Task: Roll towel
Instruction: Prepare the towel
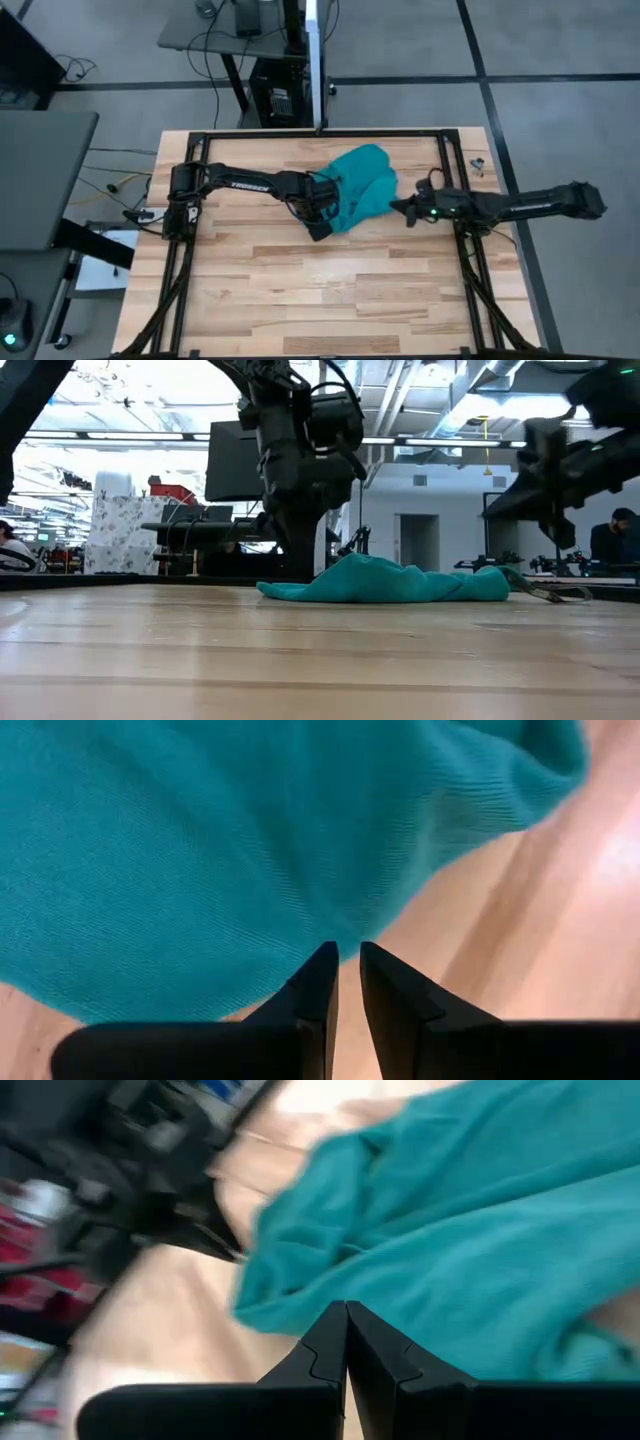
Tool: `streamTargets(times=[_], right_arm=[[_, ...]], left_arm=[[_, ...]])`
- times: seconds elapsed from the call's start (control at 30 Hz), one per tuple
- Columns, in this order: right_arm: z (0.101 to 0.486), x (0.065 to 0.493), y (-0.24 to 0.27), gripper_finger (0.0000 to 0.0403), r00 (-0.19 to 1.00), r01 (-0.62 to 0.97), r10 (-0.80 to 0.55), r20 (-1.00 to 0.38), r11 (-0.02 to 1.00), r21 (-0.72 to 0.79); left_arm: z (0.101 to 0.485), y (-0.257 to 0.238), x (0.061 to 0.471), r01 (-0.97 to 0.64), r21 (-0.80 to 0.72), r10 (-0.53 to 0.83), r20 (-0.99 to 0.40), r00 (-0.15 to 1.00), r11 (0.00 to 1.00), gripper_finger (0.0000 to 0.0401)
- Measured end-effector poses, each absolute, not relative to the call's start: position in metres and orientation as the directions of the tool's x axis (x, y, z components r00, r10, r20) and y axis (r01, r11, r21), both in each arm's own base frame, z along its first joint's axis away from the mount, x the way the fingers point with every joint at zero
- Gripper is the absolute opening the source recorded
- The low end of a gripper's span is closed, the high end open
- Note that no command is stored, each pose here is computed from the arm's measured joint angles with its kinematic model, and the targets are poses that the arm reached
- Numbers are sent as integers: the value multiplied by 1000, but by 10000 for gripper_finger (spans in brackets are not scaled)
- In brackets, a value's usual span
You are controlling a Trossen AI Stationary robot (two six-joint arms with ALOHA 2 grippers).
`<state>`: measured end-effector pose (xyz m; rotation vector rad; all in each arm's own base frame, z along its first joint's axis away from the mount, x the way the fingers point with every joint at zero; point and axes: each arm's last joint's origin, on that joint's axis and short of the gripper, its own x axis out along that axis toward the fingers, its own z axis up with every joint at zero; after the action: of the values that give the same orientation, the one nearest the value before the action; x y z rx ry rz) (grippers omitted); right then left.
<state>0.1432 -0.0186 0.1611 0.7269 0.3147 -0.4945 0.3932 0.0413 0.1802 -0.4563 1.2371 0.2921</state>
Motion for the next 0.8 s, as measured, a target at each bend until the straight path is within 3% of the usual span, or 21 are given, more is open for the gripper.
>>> streamTargets(times=[0.3,0.5,0.8], right_arm=[[177,208,-69,0,682,646,-350,-642,700,305],[163,249,-125,0,638,611,-201,-743,719,330],[137,267,-162,0,453,629,-83,-887,735,253]], left_arm=[[180,60,393,-456,-142,23,-941,337,879,31],[173,62,390,-412,-124,24,-941,336,903,31],[140,59,373,-437,-132,19,-946,324,890,31]])
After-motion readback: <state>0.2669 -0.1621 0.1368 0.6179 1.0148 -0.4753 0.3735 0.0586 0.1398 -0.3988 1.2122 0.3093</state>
